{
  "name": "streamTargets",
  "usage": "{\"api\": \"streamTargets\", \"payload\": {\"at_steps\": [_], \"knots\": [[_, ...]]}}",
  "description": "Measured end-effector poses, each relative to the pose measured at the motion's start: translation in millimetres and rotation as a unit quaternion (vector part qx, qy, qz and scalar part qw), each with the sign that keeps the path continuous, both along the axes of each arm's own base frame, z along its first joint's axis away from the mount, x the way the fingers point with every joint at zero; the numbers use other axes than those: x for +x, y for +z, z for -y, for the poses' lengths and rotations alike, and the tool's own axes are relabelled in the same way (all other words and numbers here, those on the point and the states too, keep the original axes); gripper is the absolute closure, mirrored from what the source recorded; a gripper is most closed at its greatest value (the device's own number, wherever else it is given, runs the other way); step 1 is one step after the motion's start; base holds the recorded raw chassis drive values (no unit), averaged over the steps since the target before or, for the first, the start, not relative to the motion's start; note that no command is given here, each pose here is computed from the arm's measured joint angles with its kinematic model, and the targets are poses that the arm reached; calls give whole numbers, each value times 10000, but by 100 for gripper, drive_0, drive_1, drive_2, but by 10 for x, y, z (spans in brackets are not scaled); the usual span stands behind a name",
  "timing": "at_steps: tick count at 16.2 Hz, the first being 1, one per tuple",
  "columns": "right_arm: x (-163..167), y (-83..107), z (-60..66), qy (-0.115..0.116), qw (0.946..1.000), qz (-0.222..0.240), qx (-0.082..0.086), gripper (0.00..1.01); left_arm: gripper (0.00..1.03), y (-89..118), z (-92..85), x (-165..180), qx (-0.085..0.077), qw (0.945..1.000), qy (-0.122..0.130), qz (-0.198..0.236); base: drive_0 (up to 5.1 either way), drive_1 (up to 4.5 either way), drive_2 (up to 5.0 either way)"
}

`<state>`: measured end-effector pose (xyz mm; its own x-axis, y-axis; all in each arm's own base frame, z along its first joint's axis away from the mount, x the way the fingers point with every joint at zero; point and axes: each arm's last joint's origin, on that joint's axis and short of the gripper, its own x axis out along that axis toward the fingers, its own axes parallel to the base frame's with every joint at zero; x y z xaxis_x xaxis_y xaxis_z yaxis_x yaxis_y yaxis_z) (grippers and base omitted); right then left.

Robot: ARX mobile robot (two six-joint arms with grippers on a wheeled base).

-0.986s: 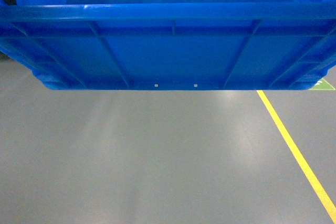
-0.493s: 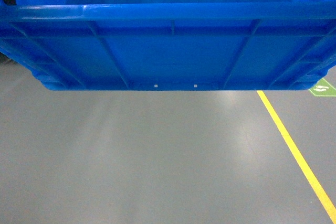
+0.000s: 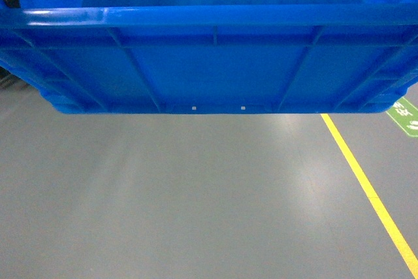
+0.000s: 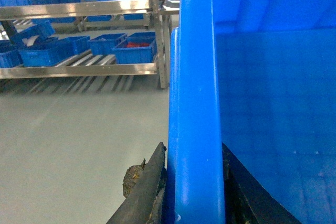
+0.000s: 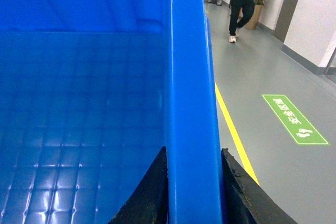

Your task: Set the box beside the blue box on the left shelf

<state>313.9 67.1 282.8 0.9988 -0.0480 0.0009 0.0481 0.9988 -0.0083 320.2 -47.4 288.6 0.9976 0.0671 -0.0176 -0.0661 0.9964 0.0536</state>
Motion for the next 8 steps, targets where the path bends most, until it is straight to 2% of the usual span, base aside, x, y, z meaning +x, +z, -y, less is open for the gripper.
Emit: {"api": "streamTargets", "payload": {"at_steps": [8], "knots": [[0,-2,0,0,10000,-7,-2,80,83,1,0,0,7,10000,4,3,-10,414,-434]]}}
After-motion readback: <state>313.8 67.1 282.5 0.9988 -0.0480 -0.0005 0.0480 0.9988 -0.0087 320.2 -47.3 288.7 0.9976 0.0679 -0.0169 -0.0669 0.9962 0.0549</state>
